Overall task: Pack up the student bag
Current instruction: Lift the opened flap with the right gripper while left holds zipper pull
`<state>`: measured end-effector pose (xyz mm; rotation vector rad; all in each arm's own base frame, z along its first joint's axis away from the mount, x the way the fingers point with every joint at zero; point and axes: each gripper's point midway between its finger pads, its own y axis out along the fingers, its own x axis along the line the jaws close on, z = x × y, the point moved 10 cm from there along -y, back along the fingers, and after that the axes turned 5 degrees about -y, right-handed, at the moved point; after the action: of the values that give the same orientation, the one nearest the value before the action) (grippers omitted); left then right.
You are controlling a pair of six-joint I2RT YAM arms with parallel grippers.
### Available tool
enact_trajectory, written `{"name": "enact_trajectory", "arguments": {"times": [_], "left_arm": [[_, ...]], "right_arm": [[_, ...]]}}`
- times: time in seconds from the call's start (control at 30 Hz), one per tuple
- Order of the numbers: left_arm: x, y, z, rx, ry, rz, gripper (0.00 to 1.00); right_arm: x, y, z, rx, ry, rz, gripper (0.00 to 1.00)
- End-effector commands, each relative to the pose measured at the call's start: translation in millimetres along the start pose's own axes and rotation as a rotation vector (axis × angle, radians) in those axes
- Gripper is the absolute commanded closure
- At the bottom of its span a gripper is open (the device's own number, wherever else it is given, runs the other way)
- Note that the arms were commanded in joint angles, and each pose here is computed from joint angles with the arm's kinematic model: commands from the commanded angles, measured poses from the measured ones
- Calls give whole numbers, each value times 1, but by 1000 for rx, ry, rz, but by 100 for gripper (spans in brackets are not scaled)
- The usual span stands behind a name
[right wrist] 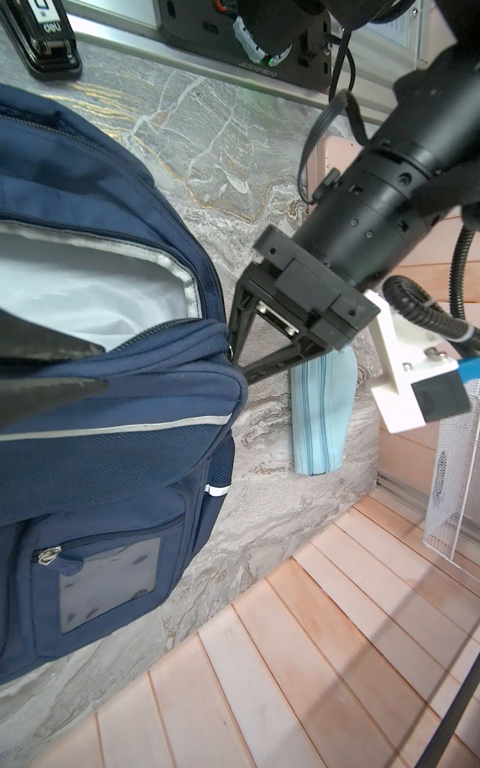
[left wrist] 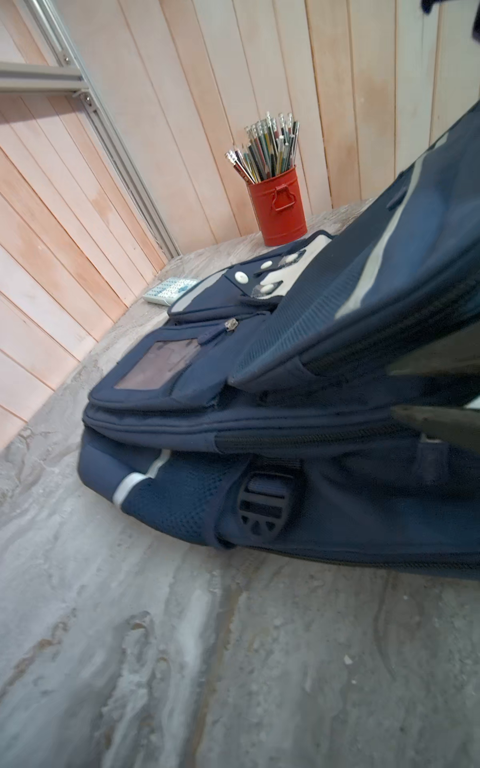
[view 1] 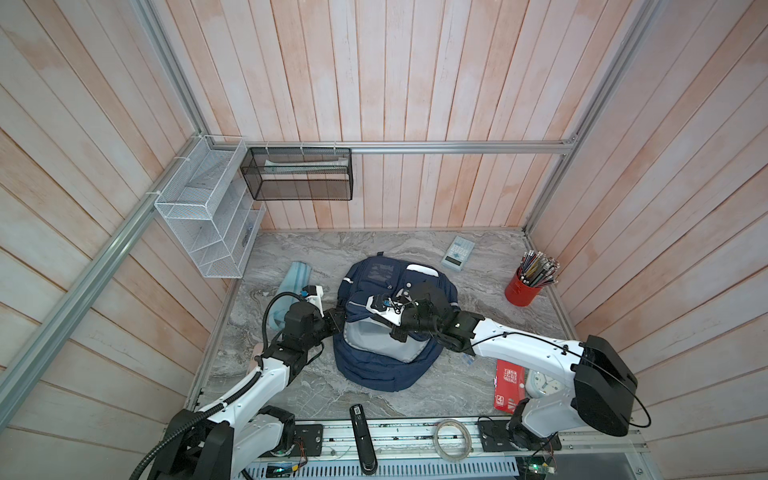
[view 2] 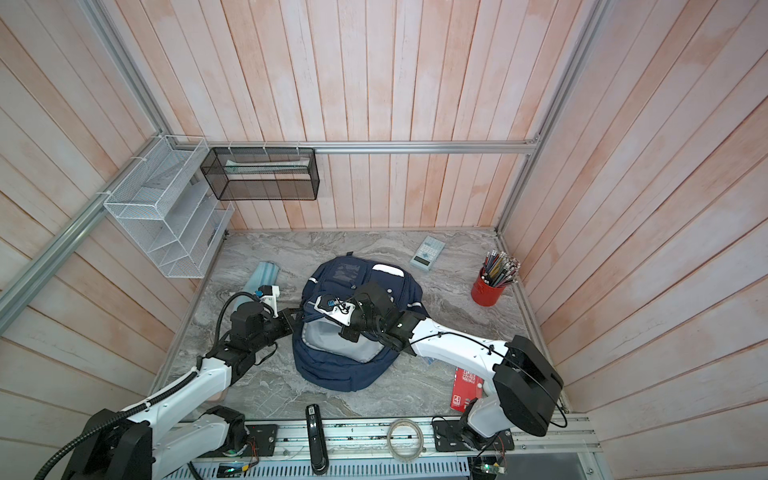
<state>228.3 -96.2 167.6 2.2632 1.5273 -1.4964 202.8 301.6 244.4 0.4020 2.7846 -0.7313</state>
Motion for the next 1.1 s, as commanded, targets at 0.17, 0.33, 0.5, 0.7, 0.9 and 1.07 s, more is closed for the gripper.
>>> {"name": "enact_trajectory", "arguments": {"times": [0.17, 0.33, 0.5, 0.7, 0.9, 1.07], "left_arm": [[17, 3, 25, 26, -12, -86, 94], [21, 16, 34, 47, -14, -135, 94], [14, 7, 27, 2, -40, -114, 94], [-1, -18, 11, -33, -34, -120, 51], [5, -15, 20, 3, -41, -104, 55], [10, 1, 22, 29, -23, -143, 78]], "right_arm": [[-24, 2, -25, -90, 40, 62, 100], [-23, 3, -28, -113, 57, 41, 100], [-22, 7, -18, -63, 64, 42, 100], [-29, 4, -13, -41, 103, 57, 100], [-29, 6, -14, -56, 111, 45, 100], [-26, 3, -21, -89, 107, -4, 100]]}}
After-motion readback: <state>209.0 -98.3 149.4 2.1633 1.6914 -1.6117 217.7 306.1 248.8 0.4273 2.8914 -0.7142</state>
